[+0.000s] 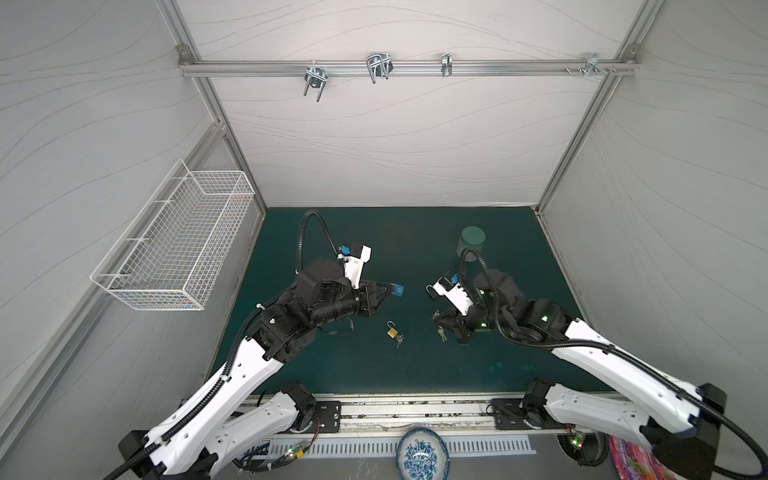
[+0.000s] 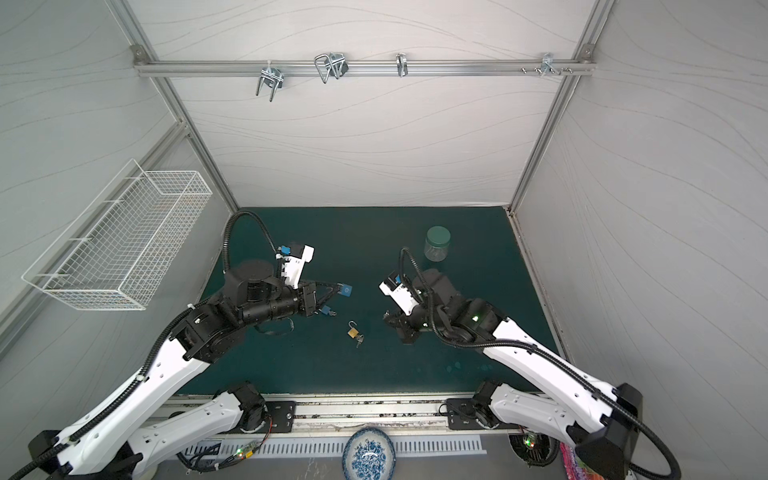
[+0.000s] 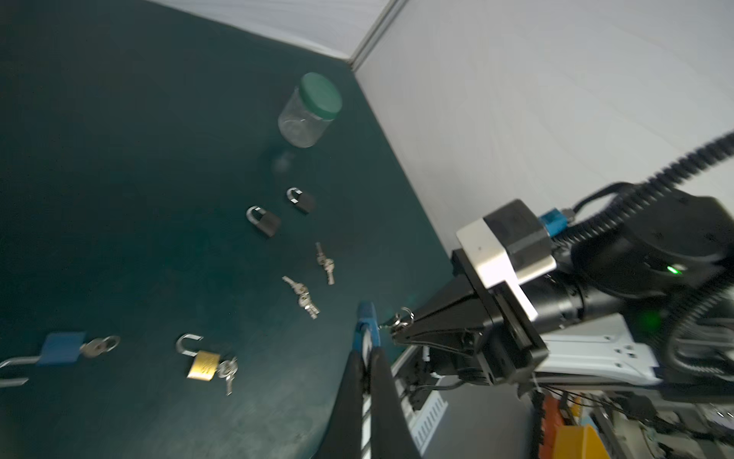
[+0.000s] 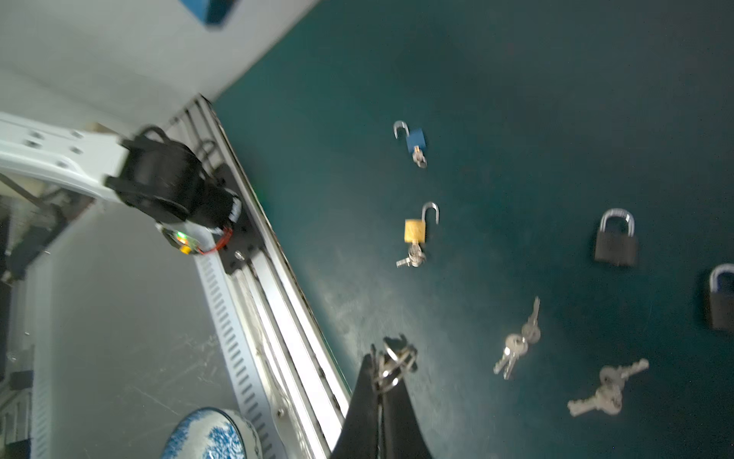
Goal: Lock with the key
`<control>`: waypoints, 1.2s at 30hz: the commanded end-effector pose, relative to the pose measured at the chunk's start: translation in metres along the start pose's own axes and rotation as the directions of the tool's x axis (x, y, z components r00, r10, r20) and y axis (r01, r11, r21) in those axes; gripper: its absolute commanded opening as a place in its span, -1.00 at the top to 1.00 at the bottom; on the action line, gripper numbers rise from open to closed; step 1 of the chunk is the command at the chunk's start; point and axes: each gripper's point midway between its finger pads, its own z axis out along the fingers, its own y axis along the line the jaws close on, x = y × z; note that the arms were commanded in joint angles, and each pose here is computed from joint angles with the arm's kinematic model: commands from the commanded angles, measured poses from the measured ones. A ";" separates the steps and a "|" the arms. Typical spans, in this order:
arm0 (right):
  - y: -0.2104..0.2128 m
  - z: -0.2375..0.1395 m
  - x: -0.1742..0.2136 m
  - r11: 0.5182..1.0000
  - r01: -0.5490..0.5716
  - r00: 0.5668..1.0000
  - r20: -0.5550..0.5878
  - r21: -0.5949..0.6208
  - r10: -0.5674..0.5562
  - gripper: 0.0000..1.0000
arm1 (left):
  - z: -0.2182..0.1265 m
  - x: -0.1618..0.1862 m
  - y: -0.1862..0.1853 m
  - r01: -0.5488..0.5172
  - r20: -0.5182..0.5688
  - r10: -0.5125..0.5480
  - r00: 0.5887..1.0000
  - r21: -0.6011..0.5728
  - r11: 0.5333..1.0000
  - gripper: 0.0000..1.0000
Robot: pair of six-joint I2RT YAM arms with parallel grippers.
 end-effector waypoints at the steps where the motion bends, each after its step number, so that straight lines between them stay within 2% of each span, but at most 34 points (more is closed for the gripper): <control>1: -0.027 0.017 0.030 0.982 -0.043 0.993 -0.103 0.185 0.063 1.00 | 0.001 0.009 0.035 0.035 0.006 -0.035 0.999 -0.143 0.989 1.00; 6: -0.041 0.041 0.040 0.946 -0.143 0.976 -0.119 0.292 0.184 1.00 | 0.009 0.020 0.063 0.161 0.010 -0.161 0.987 -0.151 0.975 1.00; 7: -0.049 0.041 0.040 0.923 -0.182 0.970 -0.094 0.338 0.225 1.00 | 0.010 0.023 0.066 0.179 0.010 -0.180 0.984 -0.147 0.973 1.00; 9: -0.068 0.034 0.045 0.848 -0.272 0.945 -0.042 0.455 0.326 1.00 | 0.013 0.029 0.075 0.207 0.012 -0.208 0.978 -0.150 0.967 1.00; 11: -0.062 0.036 0.051 0.875 -0.243 0.944 -0.104 0.419 0.312 1.00 | 0.017 0.035 0.080 0.228 0.007 -0.230 0.973 -0.148 0.962 1.00; 13: -0.057 0.037 0.053 0.883 -0.256 0.939 -0.117 0.394 0.324 1.00 | 0.022 0.040 0.084 0.247 0.003 -0.249 0.969 -0.146 0.958 1.00; 15: -0.044 0.048 0.053 0.921 -0.245 0.947 -0.129 0.302 0.294 1.00 | 0.028 0.044 0.091 0.279 0.008 -0.281 0.960 -0.138 0.950 1.00; 22: -0.043 0.085 0.064 0.908 -0.234 0.888 -0.304 0.348 0.346 1.00 | 0.032 0.047 0.105 0.357 0.020 -0.357 0.934 -0.126 0.926 1.00; 31: -0.048 0.122 0.078 0.886 -0.242 0.810 -0.421 0.396 0.409 1.00 | 0.019 0.046 0.116 0.401 0.049 -0.398 0.916 -0.123 0.908 1.00; 36: -0.053 0.132 0.085 0.873 -0.242 0.786 -0.443 0.424 0.432 1.00 | 0.016 0.046 0.118 0.407 0.053 -0.403 0.914 -0.121 0.906 1.00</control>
